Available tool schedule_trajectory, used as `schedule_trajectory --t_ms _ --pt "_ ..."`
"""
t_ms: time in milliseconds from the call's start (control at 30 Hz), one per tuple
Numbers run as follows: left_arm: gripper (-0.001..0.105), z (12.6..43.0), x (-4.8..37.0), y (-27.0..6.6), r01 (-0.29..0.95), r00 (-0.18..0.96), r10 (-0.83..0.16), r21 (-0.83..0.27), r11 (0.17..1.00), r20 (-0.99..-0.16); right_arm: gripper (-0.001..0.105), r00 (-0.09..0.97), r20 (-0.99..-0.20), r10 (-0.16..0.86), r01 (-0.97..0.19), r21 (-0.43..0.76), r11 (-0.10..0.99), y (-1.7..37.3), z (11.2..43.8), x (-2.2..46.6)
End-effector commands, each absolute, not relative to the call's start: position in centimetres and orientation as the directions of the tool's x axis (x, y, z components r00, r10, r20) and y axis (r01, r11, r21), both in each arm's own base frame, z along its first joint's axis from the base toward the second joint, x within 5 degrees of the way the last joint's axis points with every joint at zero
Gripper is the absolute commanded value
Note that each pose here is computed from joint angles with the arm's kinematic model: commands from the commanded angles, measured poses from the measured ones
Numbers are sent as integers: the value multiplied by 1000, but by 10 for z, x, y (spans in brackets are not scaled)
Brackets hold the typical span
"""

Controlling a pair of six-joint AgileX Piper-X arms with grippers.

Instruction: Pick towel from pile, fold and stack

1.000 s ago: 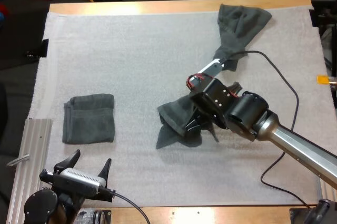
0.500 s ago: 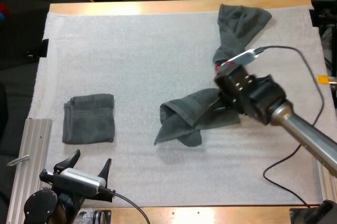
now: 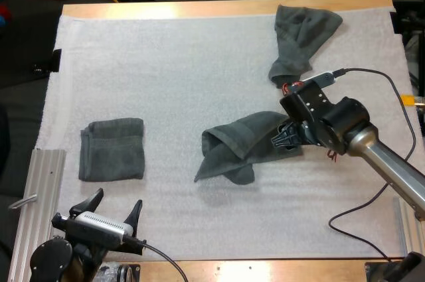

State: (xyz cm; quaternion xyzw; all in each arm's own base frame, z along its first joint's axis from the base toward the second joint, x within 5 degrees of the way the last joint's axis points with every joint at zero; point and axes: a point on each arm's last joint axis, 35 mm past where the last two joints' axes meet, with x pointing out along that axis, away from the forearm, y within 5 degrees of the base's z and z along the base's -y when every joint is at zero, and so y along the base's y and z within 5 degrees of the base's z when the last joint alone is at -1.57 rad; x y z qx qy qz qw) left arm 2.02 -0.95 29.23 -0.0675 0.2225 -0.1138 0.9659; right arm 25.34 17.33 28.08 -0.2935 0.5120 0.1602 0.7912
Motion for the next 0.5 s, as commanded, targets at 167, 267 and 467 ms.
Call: schedule_trajectory --t_ms 167,267,467 --pt "69 294 22 -13 263 851 -347 -253 931 -395 73 462 -887 -9 -512 -275 814 165 302 243" --pt "69 296 21 -14 285 842 -379 -280 917 -384 73 482 -876 21 -491 -250 834 162 313 237" --pt "69 307 23 -16 332 812 -446 -331 883 -375 72 527 -848 62 -466 -228 855 153 332 225"
